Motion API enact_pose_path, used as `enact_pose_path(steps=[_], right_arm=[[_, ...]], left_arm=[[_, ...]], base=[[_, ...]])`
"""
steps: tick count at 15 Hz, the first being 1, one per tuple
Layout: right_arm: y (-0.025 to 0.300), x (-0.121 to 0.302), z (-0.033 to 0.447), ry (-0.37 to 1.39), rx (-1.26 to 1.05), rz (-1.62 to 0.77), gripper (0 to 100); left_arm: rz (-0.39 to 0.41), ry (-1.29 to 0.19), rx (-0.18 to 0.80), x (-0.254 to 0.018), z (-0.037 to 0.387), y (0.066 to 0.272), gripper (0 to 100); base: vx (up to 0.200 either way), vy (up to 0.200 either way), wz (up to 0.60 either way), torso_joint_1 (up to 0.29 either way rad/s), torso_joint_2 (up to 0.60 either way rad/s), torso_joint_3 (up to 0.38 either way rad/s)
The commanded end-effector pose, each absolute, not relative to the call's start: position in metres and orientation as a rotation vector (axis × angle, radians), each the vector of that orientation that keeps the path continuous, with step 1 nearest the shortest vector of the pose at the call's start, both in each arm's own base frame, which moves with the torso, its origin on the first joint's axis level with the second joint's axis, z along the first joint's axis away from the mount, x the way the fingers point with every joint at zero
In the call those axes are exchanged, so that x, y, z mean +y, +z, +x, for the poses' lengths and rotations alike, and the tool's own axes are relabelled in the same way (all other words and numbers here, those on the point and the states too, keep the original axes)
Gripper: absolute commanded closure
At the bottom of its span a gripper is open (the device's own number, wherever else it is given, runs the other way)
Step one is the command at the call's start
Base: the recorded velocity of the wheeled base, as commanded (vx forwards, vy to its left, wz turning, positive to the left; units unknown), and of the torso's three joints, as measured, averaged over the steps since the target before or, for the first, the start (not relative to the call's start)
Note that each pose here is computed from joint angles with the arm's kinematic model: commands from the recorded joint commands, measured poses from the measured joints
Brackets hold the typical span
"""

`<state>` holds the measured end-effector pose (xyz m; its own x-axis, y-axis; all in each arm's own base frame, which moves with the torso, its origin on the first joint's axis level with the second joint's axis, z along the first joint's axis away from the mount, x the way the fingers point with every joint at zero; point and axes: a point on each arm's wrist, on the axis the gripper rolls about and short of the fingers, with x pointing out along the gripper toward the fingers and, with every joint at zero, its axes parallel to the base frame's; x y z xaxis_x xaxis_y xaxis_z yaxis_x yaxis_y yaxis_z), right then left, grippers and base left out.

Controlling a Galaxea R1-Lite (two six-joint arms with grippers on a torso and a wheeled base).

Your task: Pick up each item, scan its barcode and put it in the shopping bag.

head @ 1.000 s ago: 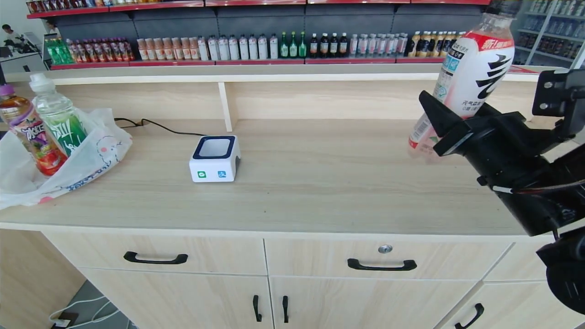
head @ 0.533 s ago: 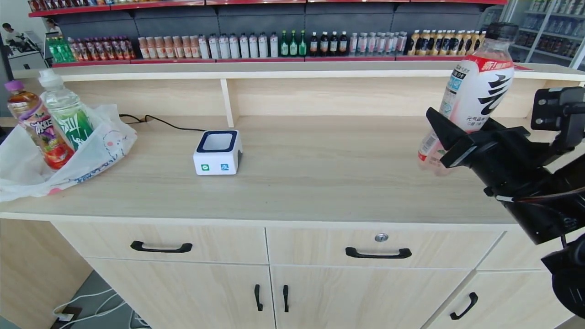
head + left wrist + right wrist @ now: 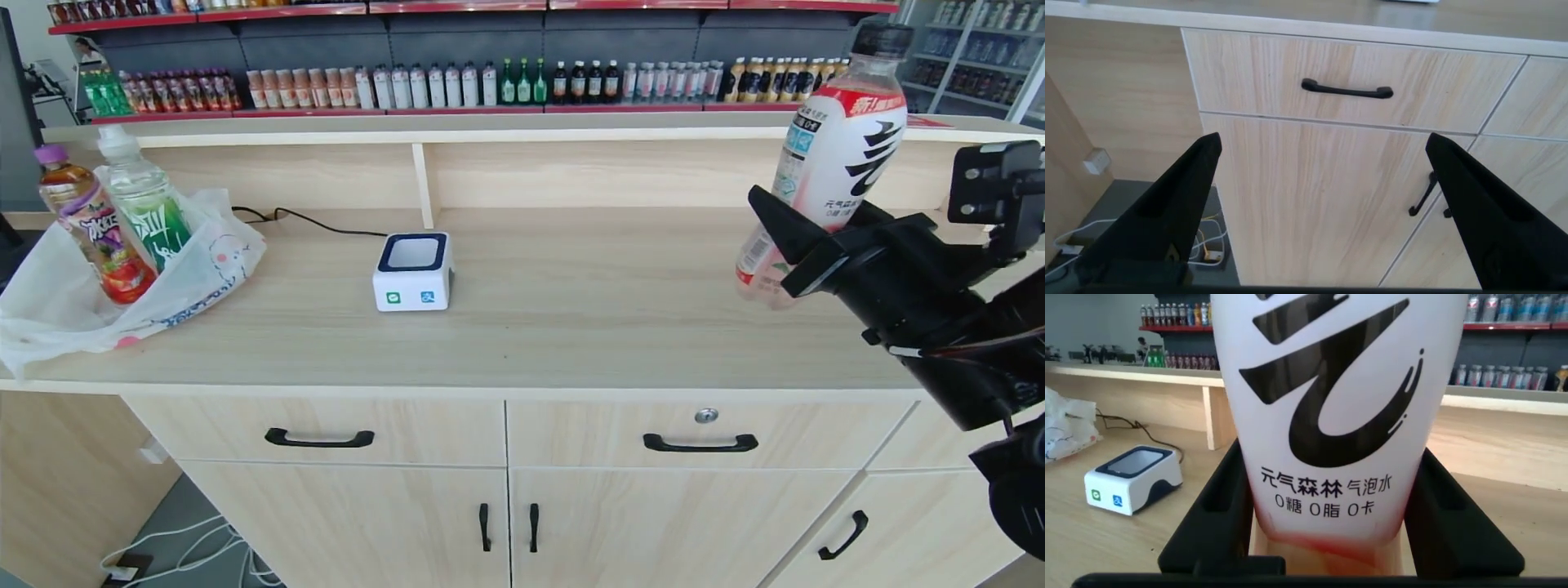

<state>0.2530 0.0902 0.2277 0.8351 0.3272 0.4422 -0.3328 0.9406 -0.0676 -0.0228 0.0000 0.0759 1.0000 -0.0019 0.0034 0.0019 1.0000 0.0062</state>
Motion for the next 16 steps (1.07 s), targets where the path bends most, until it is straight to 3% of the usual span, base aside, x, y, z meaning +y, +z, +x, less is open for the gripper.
enact_pose_path(steps=[1,5,16], right_arm=[[0.23,0.087,0.252,0.34,-0.469,0.013,100],[0.216,0.078,0.245,0.318,-0.44,0.01,100],[0.221,0.074,0.246,0.354,-0.457,0.042,100]], left_arm=[[0.008,-0.002,-0.005,0.0,-0.023,0.076,0],[0.008,-0.002,-0.005,0.0,-0.023,0.076,0],[0.005,-0.002,-0.005,0.0,-0.023,0.076,0]], base=[[0.0,0.2,0.0,-0.007,0.01,0.007],[0.0,0.2,0.0,0.006,0.0,0.002],[0.0,0.2,0.0,0.001,0.0,0.002]])
